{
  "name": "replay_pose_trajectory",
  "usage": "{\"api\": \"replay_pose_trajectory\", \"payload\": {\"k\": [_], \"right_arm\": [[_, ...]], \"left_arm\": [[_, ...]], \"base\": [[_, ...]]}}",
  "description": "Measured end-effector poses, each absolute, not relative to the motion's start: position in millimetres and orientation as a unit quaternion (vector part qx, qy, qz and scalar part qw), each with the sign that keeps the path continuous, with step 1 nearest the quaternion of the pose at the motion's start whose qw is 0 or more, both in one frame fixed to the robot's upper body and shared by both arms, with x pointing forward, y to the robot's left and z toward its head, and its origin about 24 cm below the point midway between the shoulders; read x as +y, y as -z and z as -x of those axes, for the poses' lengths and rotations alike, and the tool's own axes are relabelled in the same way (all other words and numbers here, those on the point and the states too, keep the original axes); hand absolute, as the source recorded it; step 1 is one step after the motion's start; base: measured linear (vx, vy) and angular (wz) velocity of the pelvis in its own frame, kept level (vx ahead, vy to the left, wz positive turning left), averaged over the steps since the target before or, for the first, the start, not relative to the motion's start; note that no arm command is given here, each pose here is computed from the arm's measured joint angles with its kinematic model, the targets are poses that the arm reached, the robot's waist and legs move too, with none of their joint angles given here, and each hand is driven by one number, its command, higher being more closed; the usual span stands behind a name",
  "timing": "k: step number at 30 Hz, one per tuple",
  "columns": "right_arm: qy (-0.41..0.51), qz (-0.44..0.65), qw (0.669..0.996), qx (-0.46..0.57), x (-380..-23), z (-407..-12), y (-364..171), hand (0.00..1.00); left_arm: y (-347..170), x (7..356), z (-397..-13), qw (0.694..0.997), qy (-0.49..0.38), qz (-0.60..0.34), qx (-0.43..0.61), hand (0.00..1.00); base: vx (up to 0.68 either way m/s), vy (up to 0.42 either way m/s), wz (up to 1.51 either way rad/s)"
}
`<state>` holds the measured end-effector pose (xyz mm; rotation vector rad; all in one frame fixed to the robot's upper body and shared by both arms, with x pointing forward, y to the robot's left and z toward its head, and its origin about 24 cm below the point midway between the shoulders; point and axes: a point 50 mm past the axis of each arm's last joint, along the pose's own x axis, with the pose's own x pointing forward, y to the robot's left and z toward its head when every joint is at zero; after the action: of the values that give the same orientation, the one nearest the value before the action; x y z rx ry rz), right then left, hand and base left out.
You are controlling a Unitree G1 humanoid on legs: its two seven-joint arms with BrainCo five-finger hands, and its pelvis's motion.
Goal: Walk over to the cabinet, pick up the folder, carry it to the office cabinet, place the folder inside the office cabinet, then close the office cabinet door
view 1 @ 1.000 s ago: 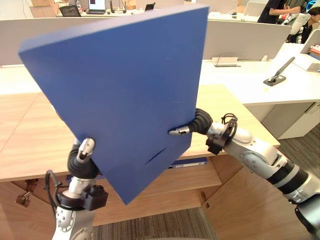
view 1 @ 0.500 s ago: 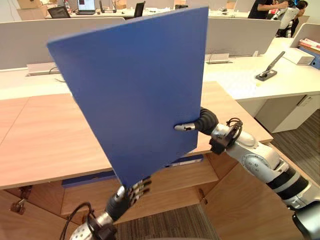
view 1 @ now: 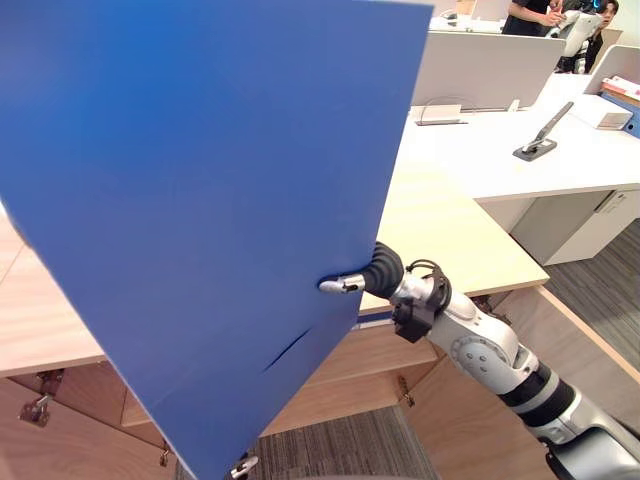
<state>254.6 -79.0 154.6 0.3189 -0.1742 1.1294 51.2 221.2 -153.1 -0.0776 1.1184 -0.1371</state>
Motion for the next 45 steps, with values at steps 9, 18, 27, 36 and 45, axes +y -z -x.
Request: {"api": "replay_pose_trajectory", "payload": {"k": [9, 18, 27, 36, 45], "right_arm": [[-0.556, 0.017, 0.808, -0.195, -44.3, -235.6, -161.9, 1.00], [-0.625, 0.341, 0.693, -0.112, -48.6, -196.8, -53.3, 1.00], [-0.594, 0.419, 0.684, -0.060, -103.7, -202.6, -24.1, 1.00], [-0.477, 0.541, 0.678, 0.145, -140.7, -224.3, 67.6, 1.00], [-0.234, 0.344, 0.860, 0.296, -160.8, -256.4, 83.5, 1.00]], "left_arm": [[161.5, 236.8, -12.9, 0.805, -0.019, -0.032, 0.593, 0.00], [160.9, 242.5, -3.6, 0.797, -0.068, -0.062, 0.598, 0.00], [161.4, 242.7, -4.2, 0.794, -0.063, -0.071, 0.600, 0.00], [162.4, 234.5, -23.1, 0.802, -0.015, -0.106, 0.588, 0.00], [154.7, 214.1, -74.5, 0.850, -0.010, -0.120, 0.513, 0.00]], "base": [[0.00, 0.000, 0.00], [-0.01, 0.029, 0.05], [0.00, 0.008, 0.00], [0.00, -0.001, 0.00], [-0.02, 0.046, 0.05]]}}
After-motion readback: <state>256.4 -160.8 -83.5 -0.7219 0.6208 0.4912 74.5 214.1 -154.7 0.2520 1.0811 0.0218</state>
